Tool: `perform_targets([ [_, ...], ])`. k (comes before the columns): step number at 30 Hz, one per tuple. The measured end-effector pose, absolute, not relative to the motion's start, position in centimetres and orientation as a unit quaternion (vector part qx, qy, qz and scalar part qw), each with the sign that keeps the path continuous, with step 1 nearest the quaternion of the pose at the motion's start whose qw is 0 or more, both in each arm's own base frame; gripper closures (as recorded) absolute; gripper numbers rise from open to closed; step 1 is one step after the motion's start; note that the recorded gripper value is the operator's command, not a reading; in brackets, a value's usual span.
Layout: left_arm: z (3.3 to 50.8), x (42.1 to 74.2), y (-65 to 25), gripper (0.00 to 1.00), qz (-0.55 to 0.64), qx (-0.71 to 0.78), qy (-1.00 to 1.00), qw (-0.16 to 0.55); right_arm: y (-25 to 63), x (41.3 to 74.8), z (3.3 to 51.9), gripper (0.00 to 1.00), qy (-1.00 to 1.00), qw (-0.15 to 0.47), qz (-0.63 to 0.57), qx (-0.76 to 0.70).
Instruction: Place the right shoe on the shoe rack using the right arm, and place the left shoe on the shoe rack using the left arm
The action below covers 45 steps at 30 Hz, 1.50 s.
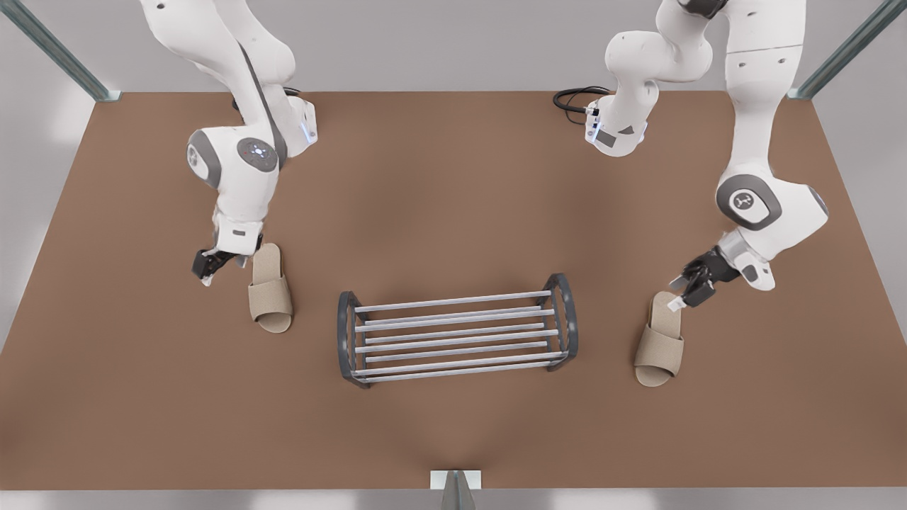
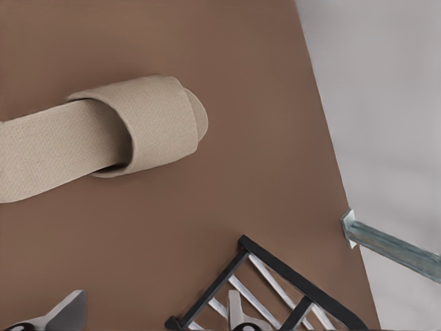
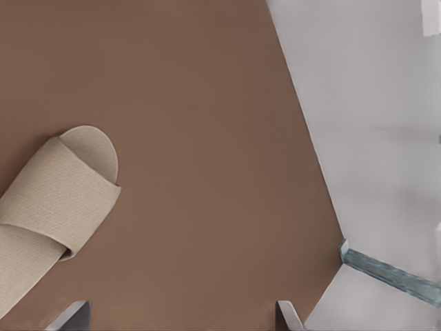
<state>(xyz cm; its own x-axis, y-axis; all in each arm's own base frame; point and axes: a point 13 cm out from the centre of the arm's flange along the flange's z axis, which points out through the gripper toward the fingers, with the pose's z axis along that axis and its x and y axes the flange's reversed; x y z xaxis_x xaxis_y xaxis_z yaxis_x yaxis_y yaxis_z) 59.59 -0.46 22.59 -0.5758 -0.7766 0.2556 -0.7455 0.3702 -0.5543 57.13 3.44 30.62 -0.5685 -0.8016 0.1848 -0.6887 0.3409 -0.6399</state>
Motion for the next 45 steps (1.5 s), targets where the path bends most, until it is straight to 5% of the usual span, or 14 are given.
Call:
perform_targets([
  [3, 22.2, 60.3, 1.9, 0.0, -0.337, -0.526, 0.78, 0.03, 2.7, 60.1, 30.2, 0.0, 0.682, 0.106, -0.429, -0.582],
  [10, 17.2, 57.6, 6.6, 0.0, -0.476, -0.688, 0.545, -0.053, 12.8, 53.2, 16.8, 0.0, 0.523, 0.121, -0.346, -0.77],
  [13, 16.0, 56.3, 6.1, 0.0, -0.52, -0.674, 0.522, -0.061, 16.8, 51.3, 15.0, 0.0, 0.445, 0.14, -0.344, -0.815],
  [29, 13.7, 58.5, 7.1, 0.0, -0.549, -0.438, 0.686, 0.191, 7.9, 47.6, 10.8, 0.0, 0.498, 0.131, -0.33, -0.791],
  [35, 10.9, 59.6, 6.8, 0.0, -0.54, -0.385, 0.709, 0.241, 6.2, 47.9, 10.2, 0.0, 0.515, 0.134, -0.333, -0.778],
  [45, 13.1, 63.3, 3.9, 0.0, -0.535, -0.274, 0.736, 0.312, 3.5, 48.4, 8.4, 0.0, 0.522, 0.13, -0.344, -0.769],
])
